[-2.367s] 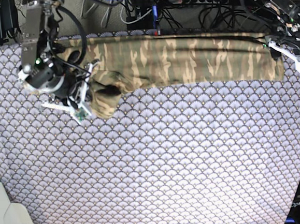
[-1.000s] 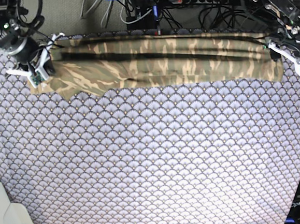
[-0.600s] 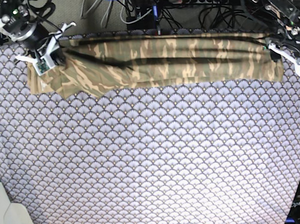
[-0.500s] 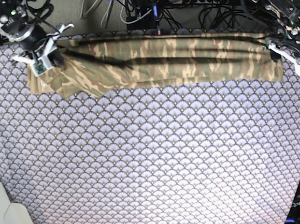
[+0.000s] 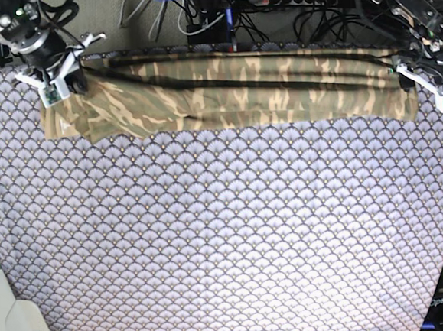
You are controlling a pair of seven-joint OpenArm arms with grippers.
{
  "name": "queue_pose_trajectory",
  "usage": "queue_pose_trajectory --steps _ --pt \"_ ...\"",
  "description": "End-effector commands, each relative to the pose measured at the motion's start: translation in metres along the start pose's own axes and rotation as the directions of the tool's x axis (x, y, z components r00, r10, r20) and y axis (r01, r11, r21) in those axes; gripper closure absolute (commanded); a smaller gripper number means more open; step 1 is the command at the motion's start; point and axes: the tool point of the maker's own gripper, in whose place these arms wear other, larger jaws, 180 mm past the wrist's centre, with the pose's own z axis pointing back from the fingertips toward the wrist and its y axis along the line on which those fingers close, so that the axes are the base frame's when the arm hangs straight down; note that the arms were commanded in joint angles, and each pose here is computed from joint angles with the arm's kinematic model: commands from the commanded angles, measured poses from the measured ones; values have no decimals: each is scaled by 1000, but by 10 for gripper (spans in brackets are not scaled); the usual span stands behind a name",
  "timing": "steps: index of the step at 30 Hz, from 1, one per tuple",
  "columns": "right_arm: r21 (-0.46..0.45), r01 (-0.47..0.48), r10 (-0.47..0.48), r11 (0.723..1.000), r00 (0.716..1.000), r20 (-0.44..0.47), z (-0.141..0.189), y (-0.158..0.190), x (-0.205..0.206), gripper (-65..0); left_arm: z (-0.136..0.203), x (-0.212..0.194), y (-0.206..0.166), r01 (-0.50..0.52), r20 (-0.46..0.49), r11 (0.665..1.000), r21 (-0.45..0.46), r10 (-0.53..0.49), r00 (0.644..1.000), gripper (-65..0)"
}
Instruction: Fold the T-shirt properly
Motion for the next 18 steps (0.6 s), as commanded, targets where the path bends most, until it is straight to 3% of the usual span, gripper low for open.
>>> queue_pose_trajectory --steps 1,9,18 --pt "0 10 -10 1000 999 37 2 2 8 0 3 7 10 10 10 999 32 -11 1000 -462" --pt "4 36 -37 999 999 35 2 7 5 0 3 7 10 10 10 999 32 -11 1000 -462" --pt "-93 103 -101 990 995 19 7 -21 -8 0 3 7 10 9 11 999 31 -10 1000 -462"
